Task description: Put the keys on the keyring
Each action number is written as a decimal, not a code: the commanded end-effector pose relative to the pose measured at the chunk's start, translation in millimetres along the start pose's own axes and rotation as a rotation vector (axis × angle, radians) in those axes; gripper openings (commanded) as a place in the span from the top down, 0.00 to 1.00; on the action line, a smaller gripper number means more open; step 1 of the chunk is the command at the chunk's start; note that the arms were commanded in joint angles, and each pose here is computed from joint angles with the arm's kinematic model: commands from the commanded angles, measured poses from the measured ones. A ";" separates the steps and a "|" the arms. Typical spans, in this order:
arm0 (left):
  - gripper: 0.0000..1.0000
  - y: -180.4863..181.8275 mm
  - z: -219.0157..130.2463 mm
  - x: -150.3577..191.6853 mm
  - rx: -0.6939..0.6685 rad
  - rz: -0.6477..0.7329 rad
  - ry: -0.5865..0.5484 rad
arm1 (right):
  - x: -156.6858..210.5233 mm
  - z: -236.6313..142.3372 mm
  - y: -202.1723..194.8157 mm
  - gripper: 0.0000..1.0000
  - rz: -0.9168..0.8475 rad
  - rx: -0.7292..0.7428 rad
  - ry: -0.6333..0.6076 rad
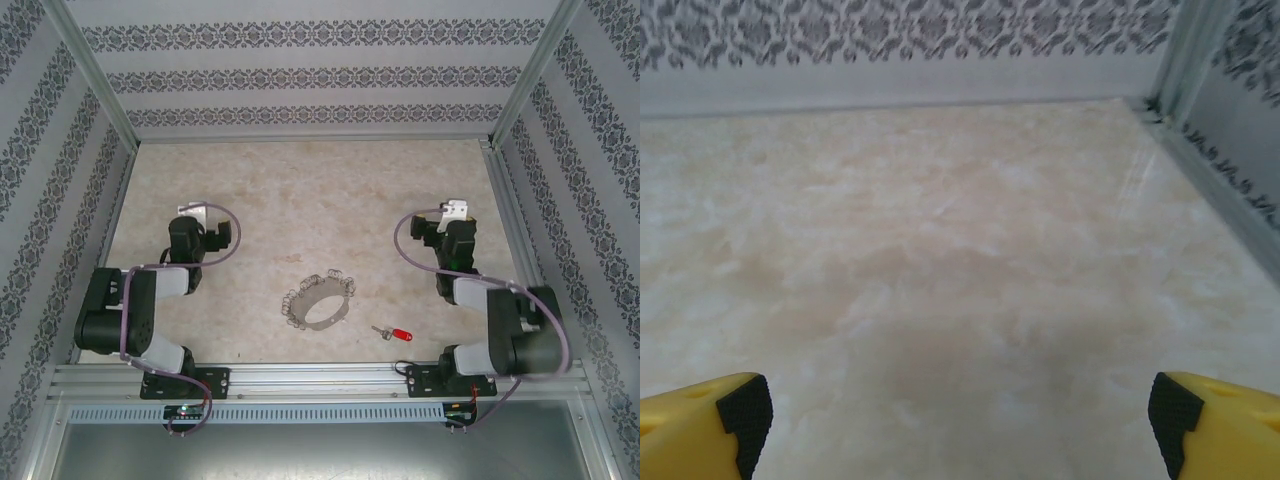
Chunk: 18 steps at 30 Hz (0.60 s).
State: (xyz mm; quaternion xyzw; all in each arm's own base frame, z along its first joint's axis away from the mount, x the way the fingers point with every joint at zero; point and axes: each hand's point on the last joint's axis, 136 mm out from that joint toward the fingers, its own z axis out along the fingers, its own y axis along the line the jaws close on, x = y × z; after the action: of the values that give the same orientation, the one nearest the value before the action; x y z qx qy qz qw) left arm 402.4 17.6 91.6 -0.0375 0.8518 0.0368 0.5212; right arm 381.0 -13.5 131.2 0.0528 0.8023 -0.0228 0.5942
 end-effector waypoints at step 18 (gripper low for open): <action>0.04 -166.8 -99.8 -55.8 0.569 0.046 0.215 | -39.1 -48.7 61.5 0.02 0.565 -0.380 0.248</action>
State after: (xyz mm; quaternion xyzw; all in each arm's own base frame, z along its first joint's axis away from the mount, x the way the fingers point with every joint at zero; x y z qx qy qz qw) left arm 386.8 -122.0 190.2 0.0677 0.8657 -0.1475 0.4734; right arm 362.2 34.9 178.8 0.1384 0.8178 0.2315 0.5084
